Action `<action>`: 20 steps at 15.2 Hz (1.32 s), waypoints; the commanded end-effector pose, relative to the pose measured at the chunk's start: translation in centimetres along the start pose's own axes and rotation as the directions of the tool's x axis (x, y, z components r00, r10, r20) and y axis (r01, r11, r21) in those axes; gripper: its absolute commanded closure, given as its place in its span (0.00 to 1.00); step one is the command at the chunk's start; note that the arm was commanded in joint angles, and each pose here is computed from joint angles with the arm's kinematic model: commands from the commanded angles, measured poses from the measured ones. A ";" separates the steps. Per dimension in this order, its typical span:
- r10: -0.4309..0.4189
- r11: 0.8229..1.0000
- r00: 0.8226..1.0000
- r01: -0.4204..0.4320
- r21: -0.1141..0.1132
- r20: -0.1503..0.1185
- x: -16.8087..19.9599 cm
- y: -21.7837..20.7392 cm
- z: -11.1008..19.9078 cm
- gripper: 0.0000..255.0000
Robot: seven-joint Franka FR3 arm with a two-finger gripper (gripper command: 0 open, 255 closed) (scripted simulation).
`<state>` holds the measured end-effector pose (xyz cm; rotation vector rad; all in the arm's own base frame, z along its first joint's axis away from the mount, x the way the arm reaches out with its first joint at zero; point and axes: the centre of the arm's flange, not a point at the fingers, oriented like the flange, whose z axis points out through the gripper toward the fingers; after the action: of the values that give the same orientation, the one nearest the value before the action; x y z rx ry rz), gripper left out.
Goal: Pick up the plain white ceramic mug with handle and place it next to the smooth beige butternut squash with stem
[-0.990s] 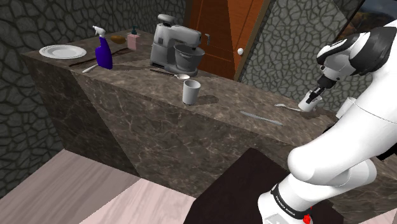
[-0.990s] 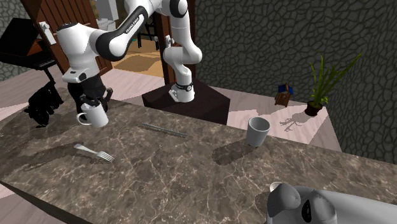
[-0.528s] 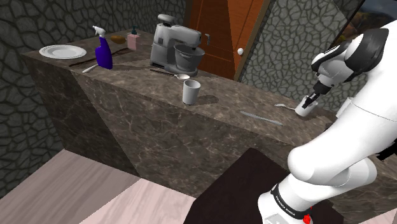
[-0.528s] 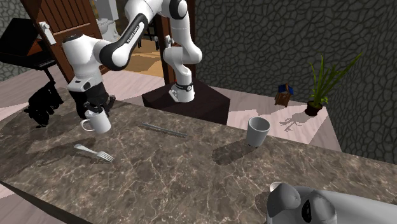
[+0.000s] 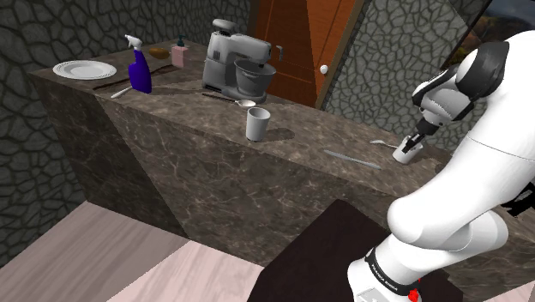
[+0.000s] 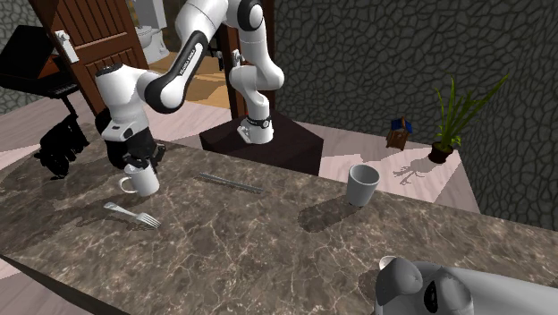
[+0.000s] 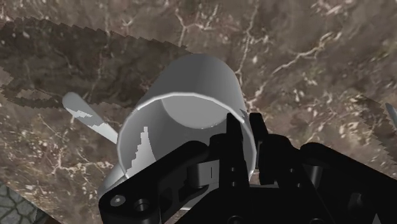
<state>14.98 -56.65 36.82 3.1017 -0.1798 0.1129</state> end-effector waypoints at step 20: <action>0.000 1.000 1.000 0.000 -0.001 0.000 0.1 -0.1 -4.2 0.00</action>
<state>14.75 -56.35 40.72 3.1004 -0.1800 0.1140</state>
